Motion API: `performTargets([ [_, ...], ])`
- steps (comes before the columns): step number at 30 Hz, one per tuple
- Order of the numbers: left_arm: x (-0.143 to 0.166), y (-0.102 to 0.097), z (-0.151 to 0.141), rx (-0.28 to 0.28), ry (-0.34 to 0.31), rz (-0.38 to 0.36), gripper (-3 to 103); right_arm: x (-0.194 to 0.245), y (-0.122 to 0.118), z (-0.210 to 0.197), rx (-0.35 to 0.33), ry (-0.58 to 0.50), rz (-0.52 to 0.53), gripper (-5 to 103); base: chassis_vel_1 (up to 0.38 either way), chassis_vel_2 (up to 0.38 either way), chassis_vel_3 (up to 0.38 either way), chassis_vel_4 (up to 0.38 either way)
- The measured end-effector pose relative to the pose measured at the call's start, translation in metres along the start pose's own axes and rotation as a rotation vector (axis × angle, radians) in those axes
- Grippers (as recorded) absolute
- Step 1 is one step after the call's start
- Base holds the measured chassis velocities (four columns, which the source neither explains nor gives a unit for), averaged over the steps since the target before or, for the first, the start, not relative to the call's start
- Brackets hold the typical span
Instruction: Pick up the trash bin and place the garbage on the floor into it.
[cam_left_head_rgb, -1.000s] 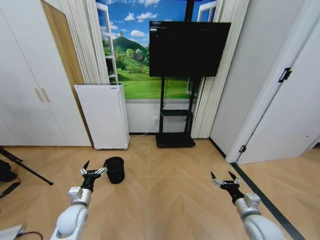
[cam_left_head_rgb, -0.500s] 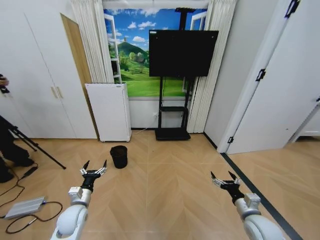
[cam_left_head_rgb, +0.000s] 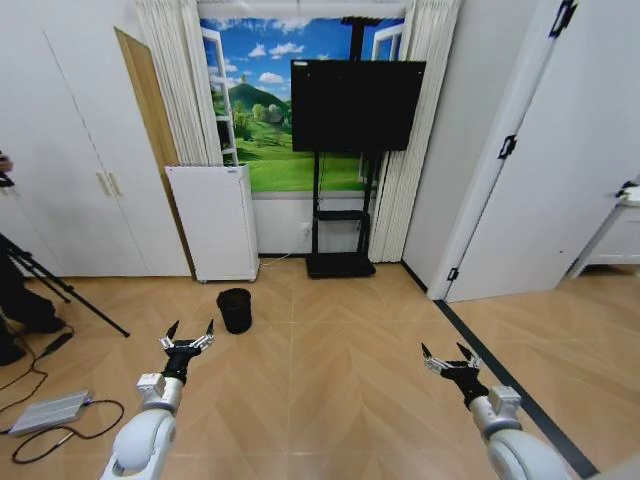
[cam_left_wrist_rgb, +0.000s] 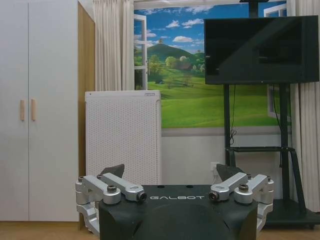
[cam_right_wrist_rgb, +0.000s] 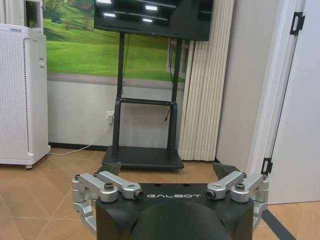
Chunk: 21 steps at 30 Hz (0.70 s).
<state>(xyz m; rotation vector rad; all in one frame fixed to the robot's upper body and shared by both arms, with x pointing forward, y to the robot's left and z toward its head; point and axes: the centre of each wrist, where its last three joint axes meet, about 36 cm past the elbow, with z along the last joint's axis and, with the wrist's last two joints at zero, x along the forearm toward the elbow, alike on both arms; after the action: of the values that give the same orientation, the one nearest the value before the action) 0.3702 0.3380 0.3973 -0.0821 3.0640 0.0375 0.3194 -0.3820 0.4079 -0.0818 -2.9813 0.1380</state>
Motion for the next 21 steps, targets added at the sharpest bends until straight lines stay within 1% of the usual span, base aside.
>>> performTargets([
  [21,0.0000,0.0000,0.0000,0.000,0.000,0.000,100,0.0000,0.0000,0.0000,0.000,0.000,0.000,100,0.000,0.000,0.000,0.000],
])
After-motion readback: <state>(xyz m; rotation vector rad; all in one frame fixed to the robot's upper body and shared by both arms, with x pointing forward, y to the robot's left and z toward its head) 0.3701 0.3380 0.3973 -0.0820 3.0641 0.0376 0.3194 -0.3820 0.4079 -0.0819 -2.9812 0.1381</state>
